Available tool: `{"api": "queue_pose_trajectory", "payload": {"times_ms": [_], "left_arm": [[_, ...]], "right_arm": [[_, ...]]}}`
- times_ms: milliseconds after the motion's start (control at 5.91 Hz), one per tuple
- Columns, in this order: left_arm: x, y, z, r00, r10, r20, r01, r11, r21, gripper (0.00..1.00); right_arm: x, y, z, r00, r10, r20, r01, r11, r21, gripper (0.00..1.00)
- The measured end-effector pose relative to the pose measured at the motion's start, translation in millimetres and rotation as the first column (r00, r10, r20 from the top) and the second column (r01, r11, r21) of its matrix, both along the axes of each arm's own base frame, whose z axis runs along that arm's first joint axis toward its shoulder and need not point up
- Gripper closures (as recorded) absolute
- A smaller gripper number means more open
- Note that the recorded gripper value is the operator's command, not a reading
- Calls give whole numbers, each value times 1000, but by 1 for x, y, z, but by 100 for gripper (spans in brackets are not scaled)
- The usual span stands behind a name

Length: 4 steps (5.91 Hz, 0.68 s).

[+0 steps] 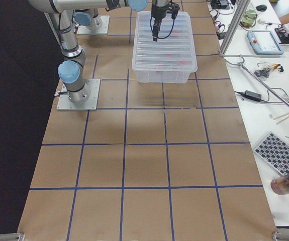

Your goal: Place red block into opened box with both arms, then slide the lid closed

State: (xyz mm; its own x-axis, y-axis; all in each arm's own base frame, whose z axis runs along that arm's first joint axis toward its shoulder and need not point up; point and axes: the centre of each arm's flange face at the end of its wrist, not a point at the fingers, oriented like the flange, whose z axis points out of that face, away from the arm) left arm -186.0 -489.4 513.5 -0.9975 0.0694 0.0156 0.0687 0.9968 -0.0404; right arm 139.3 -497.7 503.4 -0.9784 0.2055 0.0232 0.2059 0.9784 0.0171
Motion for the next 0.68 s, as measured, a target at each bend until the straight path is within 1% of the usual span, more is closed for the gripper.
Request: {"api": "queue_pose_trajectory", "payload": {"times_ms": [676], "left_arm": [[2,6,-1,1000,1,3,-1,1000,1,1]], "right_arm": [[-6,-4,-7,1000,-4,-8,4,1000,8,0]]}}
